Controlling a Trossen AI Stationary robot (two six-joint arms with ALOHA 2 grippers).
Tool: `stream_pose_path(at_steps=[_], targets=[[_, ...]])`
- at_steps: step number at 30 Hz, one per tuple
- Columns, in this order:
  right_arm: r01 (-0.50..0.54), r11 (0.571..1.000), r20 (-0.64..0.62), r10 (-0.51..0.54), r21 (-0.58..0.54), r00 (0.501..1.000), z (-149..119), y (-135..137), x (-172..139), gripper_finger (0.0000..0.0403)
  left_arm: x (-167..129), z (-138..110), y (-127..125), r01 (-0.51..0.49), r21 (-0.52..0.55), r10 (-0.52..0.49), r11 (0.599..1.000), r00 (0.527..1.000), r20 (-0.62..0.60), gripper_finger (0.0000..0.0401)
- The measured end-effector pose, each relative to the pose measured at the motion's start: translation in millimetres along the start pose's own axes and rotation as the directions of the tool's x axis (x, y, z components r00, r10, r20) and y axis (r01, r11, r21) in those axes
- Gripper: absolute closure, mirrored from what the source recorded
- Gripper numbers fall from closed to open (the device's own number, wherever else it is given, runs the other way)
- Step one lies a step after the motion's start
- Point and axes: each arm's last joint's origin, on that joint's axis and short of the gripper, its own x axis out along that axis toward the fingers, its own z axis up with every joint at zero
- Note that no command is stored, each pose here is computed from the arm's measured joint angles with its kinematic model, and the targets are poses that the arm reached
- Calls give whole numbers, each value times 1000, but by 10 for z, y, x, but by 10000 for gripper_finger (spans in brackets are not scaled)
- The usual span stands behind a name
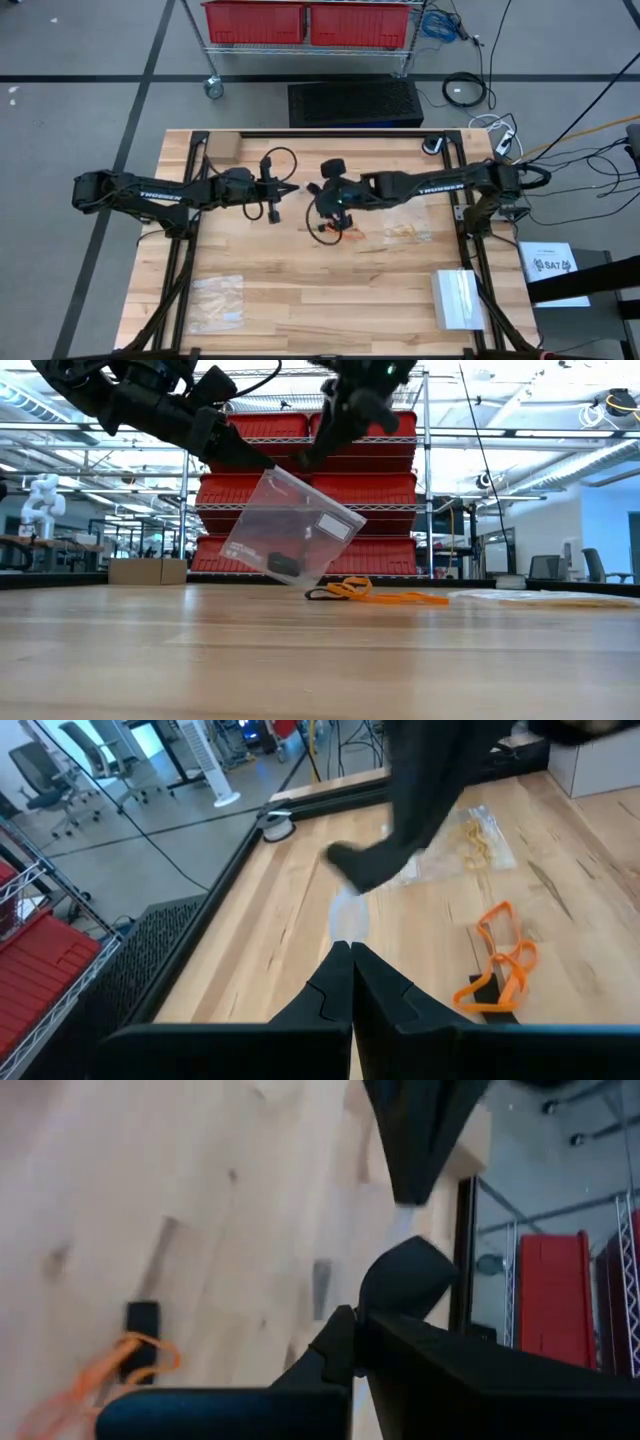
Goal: Sort rubber bands
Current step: Put the black rubber band into the transparent zip bag
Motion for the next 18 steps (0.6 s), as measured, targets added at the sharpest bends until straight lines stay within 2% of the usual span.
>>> stream_pose_path(at_steps=[4,8,13,18], targets=[[-44,999,-48,44,4,998,-107,-45,203,403,0,0,0,0,0,0,1000,1000,0,401],[-87,996,-39,86,-2,995,-146,-61,344,403,0,0,0,0,0,0,1000,1000,0,401],[-74,997,-41,74,10,996,-185,-128,398,403,0,1,-8,19,0,-19,1000,1000,5,401],[-49,996,-44,53,79,998,-230,-233,370,403,0,0,-11,22,1,-22,1000,1000,4,401]])
